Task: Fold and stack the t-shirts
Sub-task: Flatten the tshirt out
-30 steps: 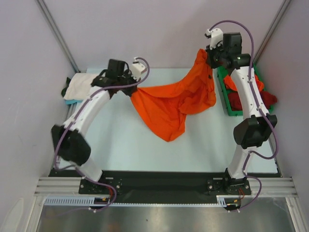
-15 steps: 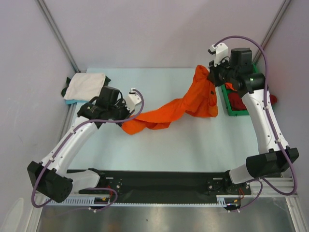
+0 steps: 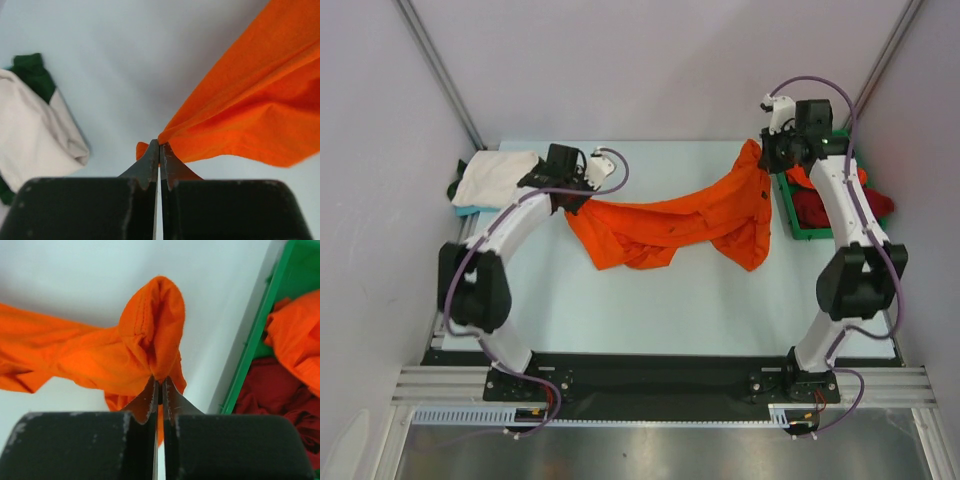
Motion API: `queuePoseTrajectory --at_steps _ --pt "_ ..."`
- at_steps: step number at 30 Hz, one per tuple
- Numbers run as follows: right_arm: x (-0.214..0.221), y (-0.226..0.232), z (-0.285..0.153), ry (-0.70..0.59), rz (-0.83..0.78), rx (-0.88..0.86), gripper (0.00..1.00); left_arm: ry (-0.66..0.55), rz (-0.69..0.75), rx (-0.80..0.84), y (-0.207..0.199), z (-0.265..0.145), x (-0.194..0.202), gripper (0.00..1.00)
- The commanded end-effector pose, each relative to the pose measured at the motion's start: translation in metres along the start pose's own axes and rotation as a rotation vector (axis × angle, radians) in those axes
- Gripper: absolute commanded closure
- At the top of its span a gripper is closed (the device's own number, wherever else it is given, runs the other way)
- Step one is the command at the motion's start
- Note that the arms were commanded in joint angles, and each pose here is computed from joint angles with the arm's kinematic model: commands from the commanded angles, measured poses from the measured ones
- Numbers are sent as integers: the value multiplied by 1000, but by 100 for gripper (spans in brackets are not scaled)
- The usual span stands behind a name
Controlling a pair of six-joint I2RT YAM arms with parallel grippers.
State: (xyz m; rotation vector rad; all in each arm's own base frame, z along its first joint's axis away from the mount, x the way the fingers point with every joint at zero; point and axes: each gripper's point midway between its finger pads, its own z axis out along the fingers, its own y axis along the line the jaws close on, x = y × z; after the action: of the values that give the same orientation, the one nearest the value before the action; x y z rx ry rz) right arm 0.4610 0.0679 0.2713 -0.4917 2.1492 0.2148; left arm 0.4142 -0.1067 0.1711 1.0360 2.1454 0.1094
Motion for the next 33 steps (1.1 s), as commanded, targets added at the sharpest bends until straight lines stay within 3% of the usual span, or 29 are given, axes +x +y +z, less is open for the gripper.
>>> queuePoseTrajectory --at_steps 1,3,8,9,11,12,15,19,23,28,33 --pt "18 -25 39 49 50 24 100 -10 -62 -21 21 37 -13 100" --pt "38 -30 65 119 43 8 100 18 -115 28 21 67 -15 100" --pt "29 -47 96 121 45 29 100 39 -220 100 23 116 -24 100" --pt "29 -48 99 122 42 33 100 37 -226 99 25 121 -25 92" --pt "29 -51 109 127 36 44 100 28 -251 67 35 126 -32 64" --pt "29 -50 112 129 35 45 100 44 -268 50 40 133 -26 36" --pt "31 -47 120 136 31 42 100 61 -320 34 53 135 -15 24" --pt "32 -27 127 146 -4 15 100 103 -416 118 54 138 13 23" --pt "31 -12 131 151 -34 3 100 87 -580 270 61 138 24 34" --pt "24 3 129 150 -81 -3 100 50 -674 452 39 137 27 40" --pt "21 15 128 152 -117 -5 100 55 -712 515 27 146 32 43"
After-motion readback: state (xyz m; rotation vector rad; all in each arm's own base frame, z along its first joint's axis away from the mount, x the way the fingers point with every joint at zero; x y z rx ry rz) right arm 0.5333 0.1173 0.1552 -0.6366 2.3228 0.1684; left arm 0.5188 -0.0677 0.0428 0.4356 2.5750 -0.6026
